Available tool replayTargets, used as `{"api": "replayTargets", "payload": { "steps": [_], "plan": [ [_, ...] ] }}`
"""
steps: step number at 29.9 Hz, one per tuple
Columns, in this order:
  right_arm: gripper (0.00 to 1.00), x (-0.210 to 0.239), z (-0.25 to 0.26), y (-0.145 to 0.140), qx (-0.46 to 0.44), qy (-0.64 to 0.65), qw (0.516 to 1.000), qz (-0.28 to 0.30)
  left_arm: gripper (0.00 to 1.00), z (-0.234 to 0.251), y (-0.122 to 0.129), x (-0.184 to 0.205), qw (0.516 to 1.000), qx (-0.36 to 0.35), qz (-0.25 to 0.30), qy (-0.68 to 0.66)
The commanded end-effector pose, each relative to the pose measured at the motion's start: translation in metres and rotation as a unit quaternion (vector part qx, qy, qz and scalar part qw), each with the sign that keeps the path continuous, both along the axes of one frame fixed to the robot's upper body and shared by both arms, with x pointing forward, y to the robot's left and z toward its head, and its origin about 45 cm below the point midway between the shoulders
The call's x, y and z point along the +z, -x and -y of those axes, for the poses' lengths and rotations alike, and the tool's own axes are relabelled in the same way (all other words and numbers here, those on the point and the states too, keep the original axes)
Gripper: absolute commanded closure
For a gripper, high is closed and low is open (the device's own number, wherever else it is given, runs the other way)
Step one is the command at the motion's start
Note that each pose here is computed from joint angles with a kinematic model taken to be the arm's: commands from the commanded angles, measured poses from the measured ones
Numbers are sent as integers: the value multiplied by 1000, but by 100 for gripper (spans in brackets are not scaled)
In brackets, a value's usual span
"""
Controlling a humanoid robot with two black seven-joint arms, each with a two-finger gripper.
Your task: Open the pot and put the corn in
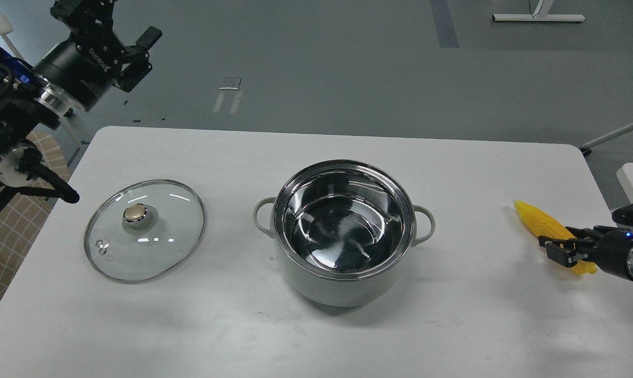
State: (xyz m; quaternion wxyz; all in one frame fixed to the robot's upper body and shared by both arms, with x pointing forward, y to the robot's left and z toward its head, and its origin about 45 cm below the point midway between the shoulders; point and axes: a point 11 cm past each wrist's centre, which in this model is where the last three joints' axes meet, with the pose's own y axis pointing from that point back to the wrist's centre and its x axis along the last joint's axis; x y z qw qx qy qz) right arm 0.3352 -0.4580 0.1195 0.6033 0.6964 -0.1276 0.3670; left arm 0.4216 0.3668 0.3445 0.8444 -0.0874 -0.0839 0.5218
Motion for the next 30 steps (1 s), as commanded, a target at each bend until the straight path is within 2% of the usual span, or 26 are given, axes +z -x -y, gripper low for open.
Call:
{"api": "replayTargets", "payload": {
  "steps": [1, 6, 10, 14, 16, 19, 22, 23, 25, 30],
  "plan": [
    [98, 4, -5, -5, 6, -4, 1000, 7, 6, 0, 0, 0, 1000, 1, 0, 0],
    [100, 21, -15, -13, 24, -14, 999, 26, 6, 2, 0, 1, 1000, -2, 1, 2],
    [100, 76, -27, -41, 53, -21, 995, 79, 6, 3, 0, 0, 1000, -3, 1, 2],
    [100, 149, -53, -82, 85, -27, 985, 150, 6, 3, 0, 1, 1000, -3, 1, 2],
    [100, 168, -62, -92, 91, -31, 982, 162, 6, 4, 0, 1, 1000, -4, 2, 3],
    [100, 205, -105, -115, 123, -50, 974, 182, 6, 4, 0, 2, 1000, -4, 2, 2],
    [100, 227, -160, -130, 181, -50, 964, 188, 6, 4, 0, 1, 1000, -4, 2, 2],
    [100, 227, -160, -130, 181, -50, 964, 188, 6, 4, 0, 1, 1000, -4, 2, 2],
    [100, 234, -197, -133, 220, -53, 957, 181, 6, 5, 0, 0, 1000, -3, 1, 3],
    [100, 224, -258, -110, 298, -51, 946, 121, 6, 6, 0, 0, 1000, -5, 0, 3]
  ]
}}
